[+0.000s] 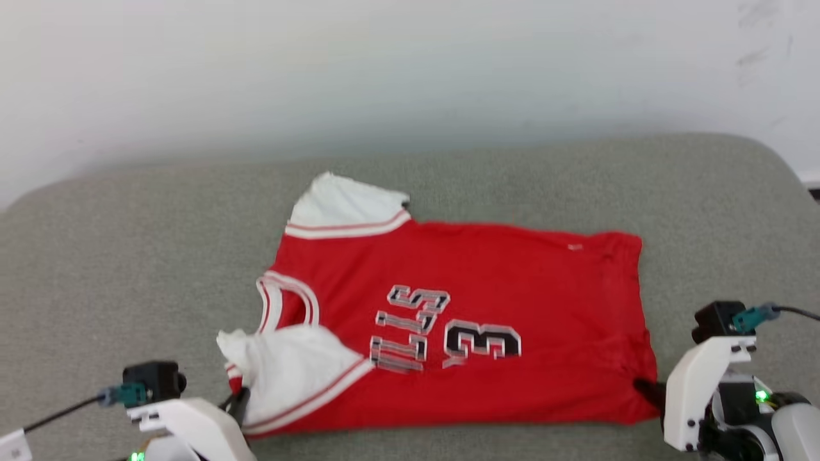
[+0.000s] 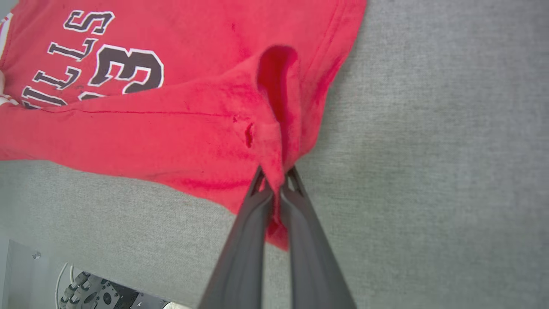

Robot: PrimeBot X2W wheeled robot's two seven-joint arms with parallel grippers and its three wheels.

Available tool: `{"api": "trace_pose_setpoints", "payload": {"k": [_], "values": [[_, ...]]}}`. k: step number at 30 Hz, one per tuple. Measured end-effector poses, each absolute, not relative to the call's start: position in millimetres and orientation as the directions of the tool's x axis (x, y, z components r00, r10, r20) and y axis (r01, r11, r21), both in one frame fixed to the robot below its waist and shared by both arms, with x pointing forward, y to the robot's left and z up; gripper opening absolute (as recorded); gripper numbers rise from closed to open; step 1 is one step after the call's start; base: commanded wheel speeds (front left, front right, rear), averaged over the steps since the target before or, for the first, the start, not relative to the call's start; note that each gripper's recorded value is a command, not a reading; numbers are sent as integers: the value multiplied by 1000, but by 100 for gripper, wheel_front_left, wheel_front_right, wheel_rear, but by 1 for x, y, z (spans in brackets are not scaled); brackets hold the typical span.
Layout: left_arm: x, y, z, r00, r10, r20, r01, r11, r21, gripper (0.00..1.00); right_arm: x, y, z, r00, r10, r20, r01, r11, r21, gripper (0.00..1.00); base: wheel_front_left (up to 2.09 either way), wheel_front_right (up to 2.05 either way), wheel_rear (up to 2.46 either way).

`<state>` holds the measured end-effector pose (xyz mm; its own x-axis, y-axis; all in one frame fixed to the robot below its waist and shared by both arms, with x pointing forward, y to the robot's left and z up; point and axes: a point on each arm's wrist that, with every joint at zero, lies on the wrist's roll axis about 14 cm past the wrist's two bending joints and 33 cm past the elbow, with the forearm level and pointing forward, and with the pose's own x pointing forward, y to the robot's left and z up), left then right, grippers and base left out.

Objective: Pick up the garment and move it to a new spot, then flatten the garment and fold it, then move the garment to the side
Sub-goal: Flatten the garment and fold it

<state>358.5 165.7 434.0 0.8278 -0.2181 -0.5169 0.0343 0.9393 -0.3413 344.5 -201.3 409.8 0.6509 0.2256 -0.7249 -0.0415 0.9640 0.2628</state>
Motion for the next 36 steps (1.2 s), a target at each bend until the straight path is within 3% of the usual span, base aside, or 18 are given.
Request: {"api": "trace_pose_setpoints", "payload": {"k": [7, 8, 9, 10, 11, 12, 19, 22, 29, 36], "values": [[321, 175, 421, 805, -182, -564, -50, 927, -371, 0, 325, -198, 411, 644, 235, -728, -64, 965, 255, 0, 0, 0, 0], [317, 174, 416, 794, -186, -579, -60, 923, -379, 0, 322, -198, 408, 639, 233, -733, -63, 966, 253, 9, 0, 0, 0], [314, 172, 412, 785, -194, -588, -63, 920, -388, 0, 320, -196, 405, 637, 235, -734, -62, 965, 255, 50, 0, 0, 0], [313, 169, 410, 780, -202, -592, -64, 916, -396, 24, 319, -194, 403, 641, 238, -730, -62, 964, 259, 100, 0, 0, 0], [312, 167, 408, 775, -208, -596, -67, 912, -405, 83, 320, -193, 403, 655, 238, -717, -63, 963, 261, 100, 0, 0, 0], [312, 166, 406, 775, -207, -597, -72, 910, -408, 100, 322, -192, 404, 673, 235, -701, -63, 963, 262, 100, 0, 0, 0], [358, 179, 439, 891, -128, -435, -29, 942, -335, 100, 351, -199, 454, 894, 159, -418, -73, 974, 214, 100, 0, 0, 0], [380, 180, 463, 932, -118, -343, 18, 959, -283, 100, 359, -210, 482, 954, 106, -282, -58, 983, 172, 100, 0, 0, 0], [445, 165, 520, 979, -145, -145, 108, 965, -238, 100, 379, -212, 532, 997, 72, -41, -66, 990, 124, 100, 0, 0, 0], [524, 135, 549, 974, -220, -57, 206, 962, -181, 100, 409, -213, 545, 998, 45, 46, -50, 993, 105, 100, 0, 0, 0]]}}
